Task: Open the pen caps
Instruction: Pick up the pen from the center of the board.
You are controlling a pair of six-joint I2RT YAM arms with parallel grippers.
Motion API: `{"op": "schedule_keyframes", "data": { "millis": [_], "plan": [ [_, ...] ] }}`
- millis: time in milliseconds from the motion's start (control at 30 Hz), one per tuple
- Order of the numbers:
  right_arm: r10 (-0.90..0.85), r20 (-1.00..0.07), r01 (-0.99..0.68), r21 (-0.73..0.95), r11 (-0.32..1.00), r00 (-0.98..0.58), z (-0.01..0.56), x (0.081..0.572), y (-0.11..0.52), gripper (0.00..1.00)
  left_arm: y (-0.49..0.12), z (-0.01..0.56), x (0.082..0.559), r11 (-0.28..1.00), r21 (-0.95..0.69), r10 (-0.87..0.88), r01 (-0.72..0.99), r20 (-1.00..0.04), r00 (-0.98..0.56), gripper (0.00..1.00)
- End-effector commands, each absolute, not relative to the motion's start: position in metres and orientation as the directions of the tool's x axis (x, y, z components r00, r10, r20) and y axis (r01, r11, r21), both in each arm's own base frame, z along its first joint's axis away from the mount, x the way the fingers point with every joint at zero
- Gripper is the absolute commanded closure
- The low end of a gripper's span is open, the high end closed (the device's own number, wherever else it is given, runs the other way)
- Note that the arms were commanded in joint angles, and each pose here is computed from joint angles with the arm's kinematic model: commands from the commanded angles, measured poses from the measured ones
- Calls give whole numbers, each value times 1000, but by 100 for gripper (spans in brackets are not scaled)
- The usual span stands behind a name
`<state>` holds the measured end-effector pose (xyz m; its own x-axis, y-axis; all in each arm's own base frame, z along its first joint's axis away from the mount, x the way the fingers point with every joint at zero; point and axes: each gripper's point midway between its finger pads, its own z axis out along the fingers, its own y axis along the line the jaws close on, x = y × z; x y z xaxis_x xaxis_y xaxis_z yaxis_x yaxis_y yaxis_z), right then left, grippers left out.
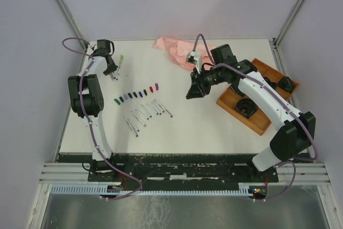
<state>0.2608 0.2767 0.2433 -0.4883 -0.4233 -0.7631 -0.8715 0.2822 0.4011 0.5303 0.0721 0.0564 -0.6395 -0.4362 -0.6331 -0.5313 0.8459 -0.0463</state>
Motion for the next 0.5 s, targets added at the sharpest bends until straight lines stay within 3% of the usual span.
{"op": "schedule_keyframes", "data": {
  "millis": [0,467],
  "plan": [
    [-419,-776,-881,394,262,-472,248,268,276,69,91,66,537,859,-2,-390,-512,-650,-652,70],
    [-414,-767,-872,415,261,-489,244,270,275,70,87,48,543,876,-10,-387,-482,-611,-691,70]
  ]
}}
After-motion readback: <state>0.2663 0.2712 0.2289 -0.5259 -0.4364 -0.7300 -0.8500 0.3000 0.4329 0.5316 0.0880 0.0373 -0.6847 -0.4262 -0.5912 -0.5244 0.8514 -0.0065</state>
